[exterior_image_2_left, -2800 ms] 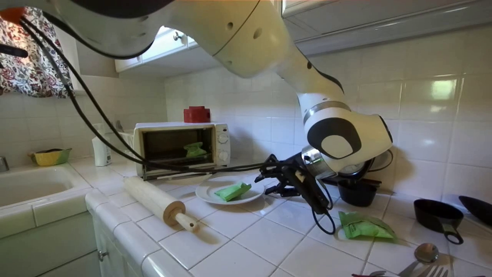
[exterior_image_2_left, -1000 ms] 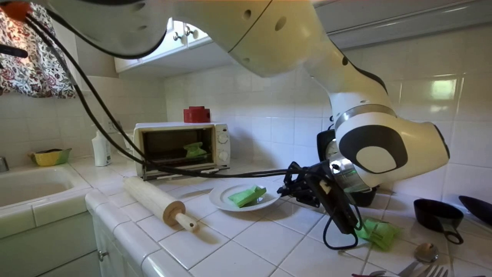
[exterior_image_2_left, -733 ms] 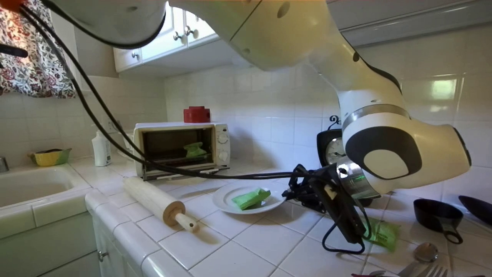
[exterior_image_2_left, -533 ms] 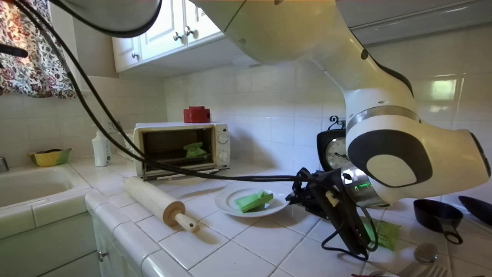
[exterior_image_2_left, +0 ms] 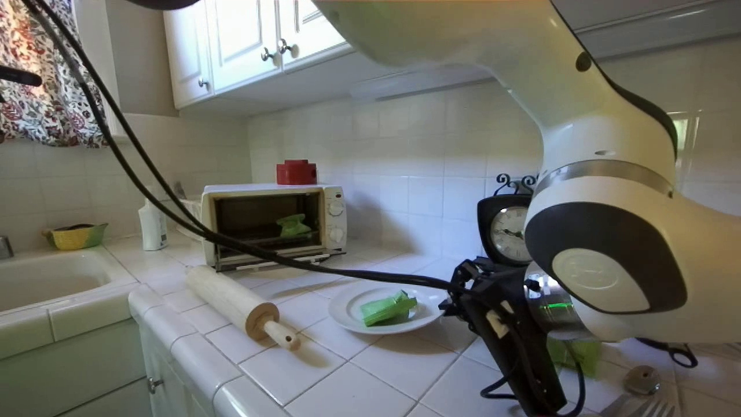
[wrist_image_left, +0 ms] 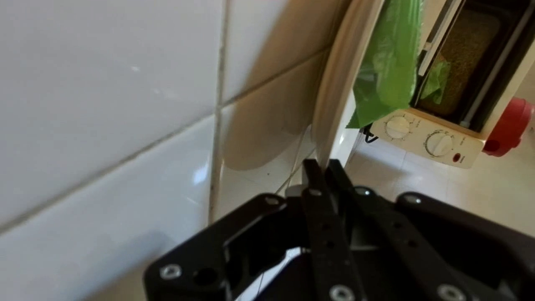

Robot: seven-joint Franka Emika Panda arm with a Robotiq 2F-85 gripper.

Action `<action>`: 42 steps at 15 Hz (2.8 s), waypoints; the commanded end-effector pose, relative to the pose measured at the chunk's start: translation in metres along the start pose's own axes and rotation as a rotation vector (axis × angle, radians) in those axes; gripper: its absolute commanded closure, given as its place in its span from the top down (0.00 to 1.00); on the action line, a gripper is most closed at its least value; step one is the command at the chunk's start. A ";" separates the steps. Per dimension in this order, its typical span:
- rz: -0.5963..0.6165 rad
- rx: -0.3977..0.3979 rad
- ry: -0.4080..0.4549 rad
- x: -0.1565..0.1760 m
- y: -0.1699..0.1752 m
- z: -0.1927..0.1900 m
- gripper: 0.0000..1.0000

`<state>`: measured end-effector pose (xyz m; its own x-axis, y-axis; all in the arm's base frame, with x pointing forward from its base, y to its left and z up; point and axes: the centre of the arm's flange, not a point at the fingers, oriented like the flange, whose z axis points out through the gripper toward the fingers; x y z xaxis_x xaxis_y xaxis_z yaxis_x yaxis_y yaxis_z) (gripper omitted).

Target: Put one green sachet on the plate, then move the plate to the right

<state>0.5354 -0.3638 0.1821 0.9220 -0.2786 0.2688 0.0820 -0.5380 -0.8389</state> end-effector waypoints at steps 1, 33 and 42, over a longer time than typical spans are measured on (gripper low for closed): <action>0.026 -0.005 0.074 -0.048 0.007 -0.017 0.02; 0.042 -0.625 0.008 -0.053 -0.156 -0.008 0.71; 0.137 -0.743 -0.275 -0.109 -0.257 0.026 0.98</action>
<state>0.4531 -0.2098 0.3232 0.9521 -0.3015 0.0515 -0.2766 -0.9206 -0.2755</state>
